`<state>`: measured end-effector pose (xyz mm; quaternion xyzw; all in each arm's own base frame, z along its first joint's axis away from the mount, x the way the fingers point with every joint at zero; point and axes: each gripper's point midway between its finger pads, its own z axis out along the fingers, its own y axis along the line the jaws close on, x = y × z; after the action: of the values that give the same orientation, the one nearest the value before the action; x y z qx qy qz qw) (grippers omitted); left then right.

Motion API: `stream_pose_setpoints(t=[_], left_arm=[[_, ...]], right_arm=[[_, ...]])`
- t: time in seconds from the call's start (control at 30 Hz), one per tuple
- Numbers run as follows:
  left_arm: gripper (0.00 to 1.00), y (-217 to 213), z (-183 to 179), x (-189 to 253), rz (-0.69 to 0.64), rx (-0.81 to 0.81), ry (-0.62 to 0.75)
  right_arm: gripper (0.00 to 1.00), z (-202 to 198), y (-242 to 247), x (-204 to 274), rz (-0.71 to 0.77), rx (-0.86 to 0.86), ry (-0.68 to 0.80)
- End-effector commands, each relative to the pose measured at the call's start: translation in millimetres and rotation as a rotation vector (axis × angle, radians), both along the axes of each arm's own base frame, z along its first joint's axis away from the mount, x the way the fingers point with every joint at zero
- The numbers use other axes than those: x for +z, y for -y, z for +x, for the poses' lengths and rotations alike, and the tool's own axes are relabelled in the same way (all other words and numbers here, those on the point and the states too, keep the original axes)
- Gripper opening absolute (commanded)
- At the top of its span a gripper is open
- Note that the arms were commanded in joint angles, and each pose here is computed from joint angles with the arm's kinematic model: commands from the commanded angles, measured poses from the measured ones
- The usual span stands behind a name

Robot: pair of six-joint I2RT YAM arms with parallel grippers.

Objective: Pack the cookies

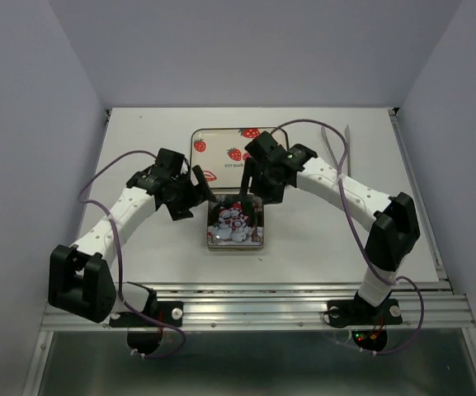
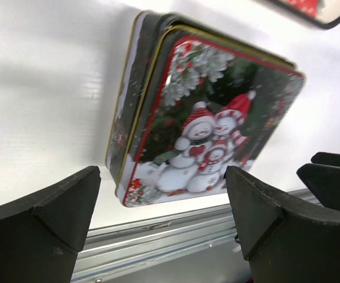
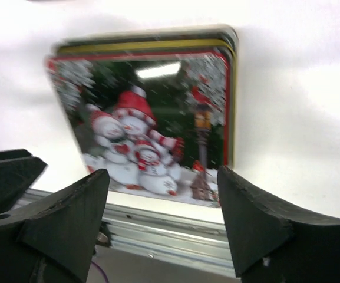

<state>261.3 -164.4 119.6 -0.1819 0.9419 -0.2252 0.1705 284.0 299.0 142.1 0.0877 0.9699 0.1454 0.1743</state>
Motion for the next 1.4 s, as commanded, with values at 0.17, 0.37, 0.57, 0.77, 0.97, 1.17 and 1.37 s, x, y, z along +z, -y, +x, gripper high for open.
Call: stream_pose_setpoints(t=[0.17,0.37,0.57,0.77,0.97,1.17,1.37], left_arm=[[0.74,17.3,74.4,78.3,-0.008,0.000,0.231],[0.00,28.6,91.3,64.0,0.022,-0.028,0.215],[0.00,34.8,77.0,33.2,0.040,-0.048,0.168],[0.00,33.6,61.1,-3.6,0.054,-0.052,0.094],[0.00,24.9,42.4,-36.4,0.093,-0.052,0.032],[0.00,22.7,45.7,-38.4,0.111,-0.048,0.029],[0.00,28.4,76.4,13.4,0.110,-0.027,0.135]], right_arm=[[0.24,55.1,-0.9,44.3,-0.106,0.047,0.217],[0.01,60.5,-12.5,27.0,-0.107,0.076,0.187],[0.01,49.4,-2.9,-9.1,-0.154,0.059,0.117],[0.01,38.3,-2.7,-46.0,-0.142,0.074,0.071],[0.01,29.6,3.6,-69.5,-0.159,0.063,0.033],[0.01,26.1,5.0,-69.1,-0.149,0.075,0.038],[0.01,57.4,-9.5,-26.8,-0.140,0.118,0.171]])
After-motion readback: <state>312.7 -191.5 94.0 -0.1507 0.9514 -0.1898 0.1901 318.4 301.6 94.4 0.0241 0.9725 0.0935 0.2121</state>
